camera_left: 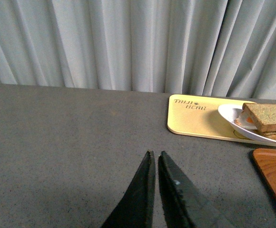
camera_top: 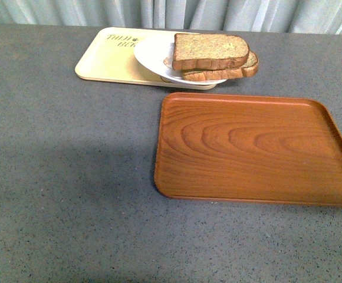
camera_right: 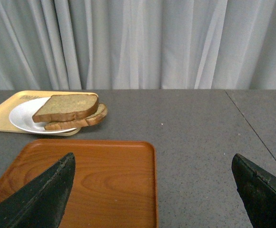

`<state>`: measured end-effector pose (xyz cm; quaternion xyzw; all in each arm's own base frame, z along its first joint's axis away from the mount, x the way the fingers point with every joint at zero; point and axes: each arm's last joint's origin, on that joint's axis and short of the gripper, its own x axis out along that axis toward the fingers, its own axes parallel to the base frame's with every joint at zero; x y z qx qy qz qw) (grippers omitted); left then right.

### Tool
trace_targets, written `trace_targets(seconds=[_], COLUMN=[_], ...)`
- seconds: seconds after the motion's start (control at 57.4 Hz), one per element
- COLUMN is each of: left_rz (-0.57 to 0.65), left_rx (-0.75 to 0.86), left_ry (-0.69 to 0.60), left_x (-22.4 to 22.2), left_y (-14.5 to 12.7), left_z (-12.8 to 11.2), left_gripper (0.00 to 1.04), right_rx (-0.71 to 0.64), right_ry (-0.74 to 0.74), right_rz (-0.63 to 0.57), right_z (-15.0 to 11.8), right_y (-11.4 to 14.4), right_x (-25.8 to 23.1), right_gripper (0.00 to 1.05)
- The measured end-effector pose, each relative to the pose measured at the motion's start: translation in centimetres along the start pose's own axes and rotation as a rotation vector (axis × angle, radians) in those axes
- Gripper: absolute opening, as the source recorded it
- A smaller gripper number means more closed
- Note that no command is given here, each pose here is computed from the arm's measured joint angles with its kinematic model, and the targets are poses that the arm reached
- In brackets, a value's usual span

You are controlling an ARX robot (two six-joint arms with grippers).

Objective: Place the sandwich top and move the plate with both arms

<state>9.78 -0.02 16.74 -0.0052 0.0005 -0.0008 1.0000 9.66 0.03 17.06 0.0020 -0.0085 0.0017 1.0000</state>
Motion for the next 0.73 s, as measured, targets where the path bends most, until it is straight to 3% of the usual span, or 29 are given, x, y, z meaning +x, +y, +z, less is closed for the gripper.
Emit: trace_targets(seconds=[0.192,0.314,0.418,0.732], left_rz=[0.000,0.000,0.000,0.000], left_rx=[0.000,0.000,0.000,0.002], left_ry=[0.000,0.000,0.000,0.000], left_x=[0.00,0.00,0.00,0.00], left_y=[0.00,0.00,0.00,0.00], left_z=[0.00,0.00,0.00,0.00], left_gripper=[0.53,0.71,0.96,0.96], right_rx=[0.000,0.000,0.000,0.000], right_ry=[0.000,0.000,0.000,0.000], right_rz=[0.000,0.000,0.000,0.000], right_z=[0.01,0.01,0.01,0.00], right_y=[0.00,0.00,0.00,0.00], right_x=[0.00,0.00,0.00,0.00], right_gripper=[0.96,0.96,0.96,0.96])
